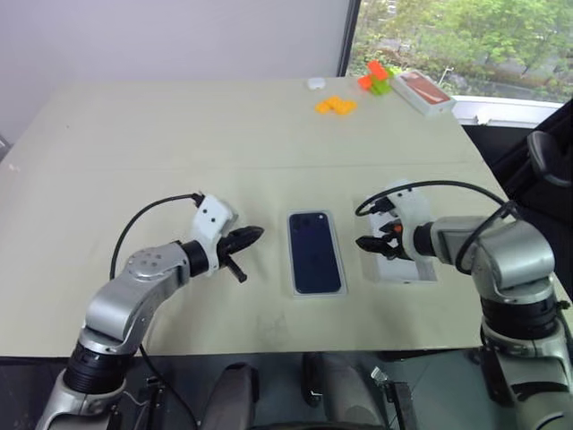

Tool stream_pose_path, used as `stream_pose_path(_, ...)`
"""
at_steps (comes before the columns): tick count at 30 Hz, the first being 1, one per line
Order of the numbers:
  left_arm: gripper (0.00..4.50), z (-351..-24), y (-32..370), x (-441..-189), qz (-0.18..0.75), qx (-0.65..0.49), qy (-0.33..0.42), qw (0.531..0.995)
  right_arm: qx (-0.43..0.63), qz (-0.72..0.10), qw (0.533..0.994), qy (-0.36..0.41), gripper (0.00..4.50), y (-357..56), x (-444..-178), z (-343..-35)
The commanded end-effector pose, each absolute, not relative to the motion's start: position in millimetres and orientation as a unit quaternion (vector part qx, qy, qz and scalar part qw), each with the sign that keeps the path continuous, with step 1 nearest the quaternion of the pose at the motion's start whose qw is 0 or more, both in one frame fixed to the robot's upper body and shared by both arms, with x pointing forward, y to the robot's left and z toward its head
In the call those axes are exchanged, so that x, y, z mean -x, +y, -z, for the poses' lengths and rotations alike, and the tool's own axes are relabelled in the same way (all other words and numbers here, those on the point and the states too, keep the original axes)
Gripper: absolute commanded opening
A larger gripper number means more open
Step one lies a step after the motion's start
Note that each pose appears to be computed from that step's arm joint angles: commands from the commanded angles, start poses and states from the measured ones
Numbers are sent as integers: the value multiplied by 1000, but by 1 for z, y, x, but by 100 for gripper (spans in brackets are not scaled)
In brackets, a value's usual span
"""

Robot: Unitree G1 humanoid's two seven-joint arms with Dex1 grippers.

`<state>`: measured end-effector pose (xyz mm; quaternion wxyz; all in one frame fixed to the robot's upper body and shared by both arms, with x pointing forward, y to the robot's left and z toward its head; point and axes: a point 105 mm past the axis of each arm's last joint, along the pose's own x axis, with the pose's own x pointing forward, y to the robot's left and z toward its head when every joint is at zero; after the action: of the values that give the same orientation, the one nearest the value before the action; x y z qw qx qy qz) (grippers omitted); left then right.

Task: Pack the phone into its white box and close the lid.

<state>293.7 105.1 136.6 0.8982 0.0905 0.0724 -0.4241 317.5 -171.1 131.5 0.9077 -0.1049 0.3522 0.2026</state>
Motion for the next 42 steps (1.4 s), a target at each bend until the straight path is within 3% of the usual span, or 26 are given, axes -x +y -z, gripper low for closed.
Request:
stream_pose_path(1,4,-144,92,-277,477,-115,30,871,94,-165,921,339,338,-177,-323,-136)
stream_pose_path(5,4,-143,86,-265,513,-111,23,851,76,-158,924,340,338,-174,-324,-132)
stream_pose_path(6,4,-143,85,-263,519,-110,22,847,71,-160,924,340,315,-172,-323,-131)
stream_pose_path(8,4,-141,85,-261,522,-109,25,845,64,-163,924,340,248,-168,-322,-130)
stream_pose_path(13,4,-136,91,-264,508,-116,31,853,37,-157,926,340,7,-164,-324,-130)
stream_pose_path(17,4,-137,95,-266,497,-106,29,861,26,-155,928,337,7,-164,-326,-137)
stream_pose_path(21,4,-142,116,-279,446,-84,22,891,-17,-180,952,246,7,-154,-339,-193)
stream_pose_path(24,4,-144,133,-290,405,-70,17,912,-77,-262,947,166,7,-132,-334,-231)
stream_pose_path(28,4,-148,153,-300,365,-67,10,929,-159,-405,895,101,7,-95,-311,-263)
stream_pose_path(30,4,-149,166,-307,339,-62,11,939,-203,-484,846,97,7,-67,-294,-265)
stream_pose_path(32,4,-150,174,-313,320,-64,9,945,-322,-517,786,109,7,-36,-284,-264)
stream_pose_path(37,4,-149,183,-318,302,-68,10,951,-455,-463,717,255,7,1,-280,-225)
stream_pose_path(42,4,-149,187,-316,295,-68,12,953,-513,-399,690,317,7,16,-283,-200)
